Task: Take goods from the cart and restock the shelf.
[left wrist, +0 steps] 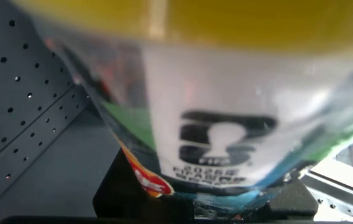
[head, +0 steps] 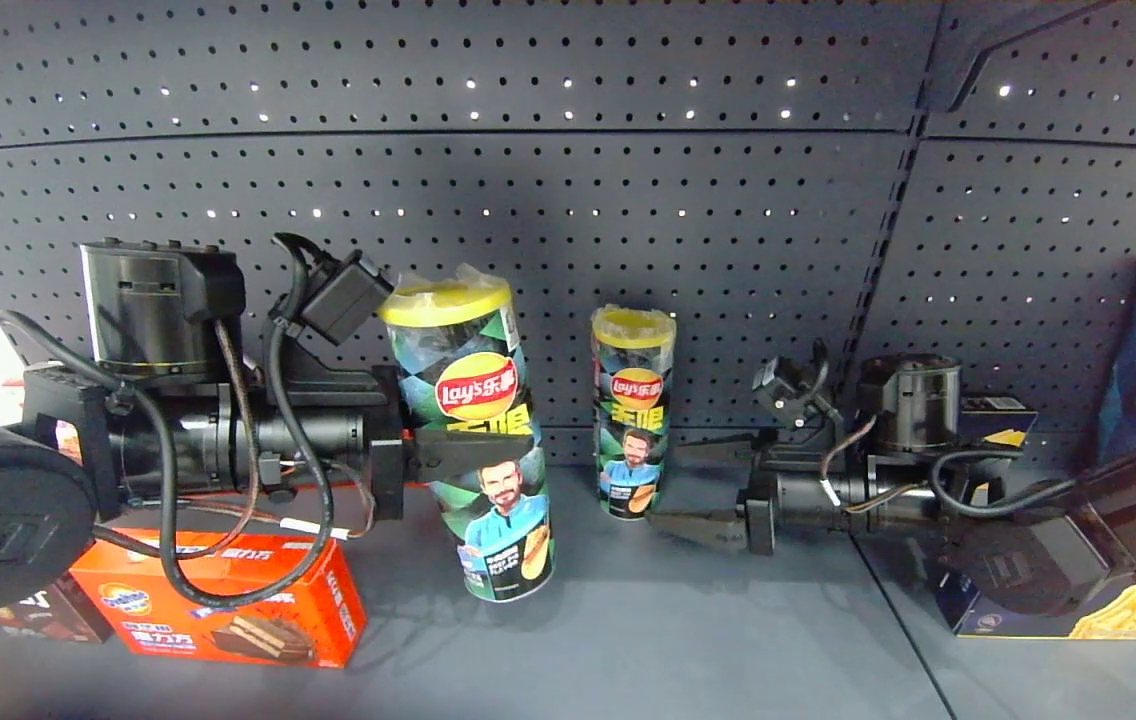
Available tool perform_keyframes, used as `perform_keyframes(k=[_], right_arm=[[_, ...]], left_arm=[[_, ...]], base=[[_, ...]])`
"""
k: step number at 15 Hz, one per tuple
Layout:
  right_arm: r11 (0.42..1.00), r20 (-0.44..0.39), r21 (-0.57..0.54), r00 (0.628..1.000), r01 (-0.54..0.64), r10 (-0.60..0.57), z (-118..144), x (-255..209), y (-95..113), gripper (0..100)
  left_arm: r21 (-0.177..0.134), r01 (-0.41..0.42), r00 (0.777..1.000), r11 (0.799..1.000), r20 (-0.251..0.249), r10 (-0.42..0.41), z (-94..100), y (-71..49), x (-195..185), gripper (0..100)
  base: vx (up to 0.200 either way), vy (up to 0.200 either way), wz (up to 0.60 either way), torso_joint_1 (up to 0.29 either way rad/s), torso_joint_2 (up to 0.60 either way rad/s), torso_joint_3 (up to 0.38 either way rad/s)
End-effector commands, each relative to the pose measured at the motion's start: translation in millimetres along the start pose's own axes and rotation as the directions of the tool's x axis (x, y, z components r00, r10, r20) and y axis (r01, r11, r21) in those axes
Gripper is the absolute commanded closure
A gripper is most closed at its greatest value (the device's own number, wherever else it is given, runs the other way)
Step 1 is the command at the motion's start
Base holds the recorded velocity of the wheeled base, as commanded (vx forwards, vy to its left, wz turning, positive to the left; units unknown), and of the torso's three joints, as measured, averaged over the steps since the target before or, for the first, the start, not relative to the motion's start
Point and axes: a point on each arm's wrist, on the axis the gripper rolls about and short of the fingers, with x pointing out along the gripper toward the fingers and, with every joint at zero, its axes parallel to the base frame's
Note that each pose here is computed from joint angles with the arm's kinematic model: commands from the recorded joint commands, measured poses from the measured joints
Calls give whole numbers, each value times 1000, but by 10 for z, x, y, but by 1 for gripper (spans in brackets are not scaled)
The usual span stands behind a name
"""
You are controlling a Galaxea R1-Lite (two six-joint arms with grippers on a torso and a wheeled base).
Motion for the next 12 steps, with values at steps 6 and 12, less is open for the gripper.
perform_keyframes(k=[6,12], right_arm=[[999,-1,7,999,40,-40,-27,33,-153,0],[999,-2,7,999,45,-45,-92,230,-331,0]], left_arm=[[1,0,1000,1000,1,0,2,1,-1,100],[-7,0,1000,1000,-8,0,-35,30,28,100]], base=[[0,0,0,0,0,0],[0,0,0,0,0,0]])
